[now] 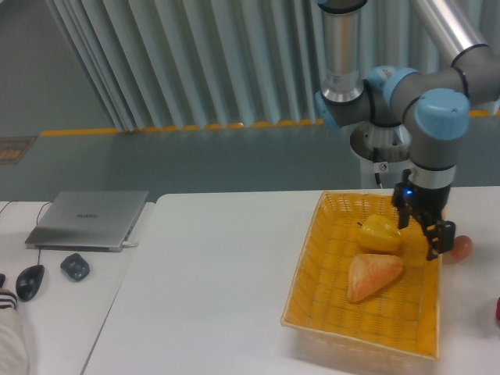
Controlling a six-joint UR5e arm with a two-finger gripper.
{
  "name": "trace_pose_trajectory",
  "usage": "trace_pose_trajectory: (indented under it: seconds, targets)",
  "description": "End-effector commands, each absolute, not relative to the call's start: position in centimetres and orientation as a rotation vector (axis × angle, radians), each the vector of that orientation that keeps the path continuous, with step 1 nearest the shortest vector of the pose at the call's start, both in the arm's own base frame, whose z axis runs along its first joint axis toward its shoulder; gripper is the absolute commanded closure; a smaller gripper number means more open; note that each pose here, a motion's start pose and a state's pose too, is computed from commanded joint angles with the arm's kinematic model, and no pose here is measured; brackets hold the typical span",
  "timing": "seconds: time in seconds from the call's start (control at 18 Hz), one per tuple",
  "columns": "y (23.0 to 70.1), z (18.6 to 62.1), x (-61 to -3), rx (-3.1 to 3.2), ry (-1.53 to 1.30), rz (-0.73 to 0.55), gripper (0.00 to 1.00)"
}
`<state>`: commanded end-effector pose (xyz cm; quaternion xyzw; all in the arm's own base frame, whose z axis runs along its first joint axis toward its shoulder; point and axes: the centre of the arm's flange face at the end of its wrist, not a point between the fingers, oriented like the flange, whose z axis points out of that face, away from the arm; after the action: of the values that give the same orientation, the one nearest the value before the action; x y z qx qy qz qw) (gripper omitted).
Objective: Place the triangular bread on the table
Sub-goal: 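Move the gripper over the triangular bread and lower onto it, then close the gripper on the triangular bread's tip and lift it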
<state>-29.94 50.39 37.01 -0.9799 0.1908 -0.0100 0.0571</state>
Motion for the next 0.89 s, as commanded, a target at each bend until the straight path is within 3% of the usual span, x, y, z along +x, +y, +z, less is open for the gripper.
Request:
trace_pose_trajectory:
  seconds: [0.5, 0.89]
  targets:
    - [54.8, 32.9, -25.0, -3.080, 0.750, 0.083, 0.00]
    - [56.3, 29.6, -24.7, -3.125, 0.810, 0.132, 0.00]
